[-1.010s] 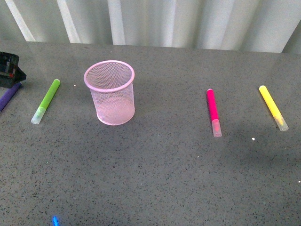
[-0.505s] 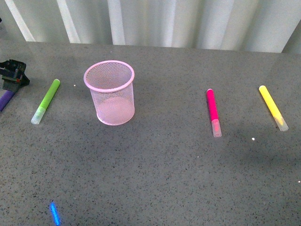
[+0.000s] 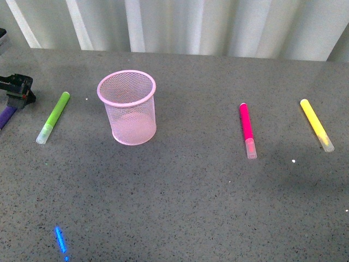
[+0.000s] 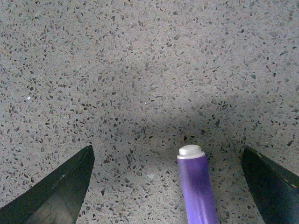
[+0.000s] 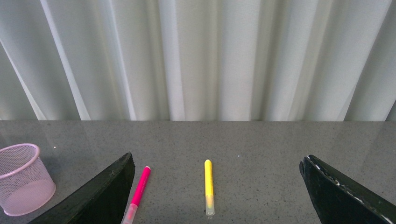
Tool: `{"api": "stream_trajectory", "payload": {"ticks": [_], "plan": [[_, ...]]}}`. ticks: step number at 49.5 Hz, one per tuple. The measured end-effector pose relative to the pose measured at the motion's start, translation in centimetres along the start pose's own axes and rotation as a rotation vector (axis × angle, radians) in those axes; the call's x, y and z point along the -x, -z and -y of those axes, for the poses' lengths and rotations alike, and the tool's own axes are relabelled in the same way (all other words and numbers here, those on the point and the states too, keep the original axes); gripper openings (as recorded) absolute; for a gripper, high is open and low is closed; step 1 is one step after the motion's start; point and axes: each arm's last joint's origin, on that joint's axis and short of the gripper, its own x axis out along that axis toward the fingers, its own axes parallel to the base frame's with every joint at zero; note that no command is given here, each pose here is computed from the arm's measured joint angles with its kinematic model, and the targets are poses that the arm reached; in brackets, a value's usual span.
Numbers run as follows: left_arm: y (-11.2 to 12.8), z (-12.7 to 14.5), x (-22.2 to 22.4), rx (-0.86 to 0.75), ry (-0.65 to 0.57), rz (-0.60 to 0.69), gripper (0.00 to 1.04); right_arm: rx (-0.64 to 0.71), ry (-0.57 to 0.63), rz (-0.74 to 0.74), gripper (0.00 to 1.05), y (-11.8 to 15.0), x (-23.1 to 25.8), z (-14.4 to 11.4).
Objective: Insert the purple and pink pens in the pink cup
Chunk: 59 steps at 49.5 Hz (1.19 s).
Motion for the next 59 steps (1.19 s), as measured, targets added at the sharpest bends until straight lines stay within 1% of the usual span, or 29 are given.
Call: {"api": "stream_trajectory", "payload": {"ticks": [4,7,9,11,12,18,22,23,25,31,35,42,45,48,50,51,55,59], "plan": [[0.0,-0.2,-0.1,0.012,0.001,-0.008,0.98,0.000,0.000,0.000,0.98,0.0,0.0,0.0],[0.0,-0.3,-0.2,0.024,0.004,-0.010,0.91,0.000,0.000,0.000,0.98,0.0,0.0,0.0],[0.1,-0.3,-0.2,0.035,0.014,-0.012,0.84,0.000,0.000,0.000,0.98,0.0,0.0,0.0],[0.1,-0.2,-0.3,0.048,0.022,-0.014,0.74,0.000,0.000,0.000,0.98,0.0,0.0,0.0],[0.1,-0.2,-0.3,0.050,0.024,-0.014,0.74,0.000,0.000,0.000,0.98,0.0,0.0,0.0],[0.2,-0.1,-0.3,0.060,0.035,-0.018,0.58,0.000,0.000,0.000,0.98,0.0,0.0,0.0],[0.2,-0.1,-0.3,0.071,0.037,-0.021,0.45,0.000,0.000,0.000,0.98,0.0,0.0,0.0],[0.2,-0.1,-0.3,0.071,0.037,-0.021,0.44,0.000,0.000,0.000,0.98,0.0,0.0,0.0],[0.2,-0.1,-0.3,0.078,0.038,-0.022,0.38,0.000,0.000,0.000,0.98,0.0,0.0,0.0],[0.3,-0.1,-0.2,0.100,0.052,-0.018,0.15,0.000,0.000,0.000,0.98,0.0,0.0,0.0],[0.3,-0.3,0.0,0.111,0.036,-0.010,0.13,0.000,0.000,0.000,0.98,0.0,0.0,0.0],[0.0,-0.1,0.8,0.159,0.074,0.057,0.13,0.000,0.000,0.000,0.98,0.0,0.0,0.0],[-1.0,0.2,2.3,0.198,0.095,0.140,0.13,0.000,0.000,0.000,0.98,0.0,0.0,0.0],[-2.7,0.8,4.7,0.227,0.123,0.278,0.13,0.000,0.000,0.000,0.98,0.0,0.0,0.0],[-4.3,1.9,7.0,0.239,0.147,0.397,0.13,0.000,0.000,0.000,0.98,0.0,0.0,0.0],[-4.7,2.1,7.5,0.241,0.153,0.423,0.13,0.000,0.000,0.000,0.98,0.0,0.0,0.0],[-6.7,4.8,11.5,0.266,0.201,0.612,0.13,0.000,0.000,0.000,0.98,0.0,0.0,0.0],[-7.5,7.3,14.1,0.303,0.248,0.727,0.13,0.000,0.000,0.000,0.98,0.0,0.0,0.0]]}}
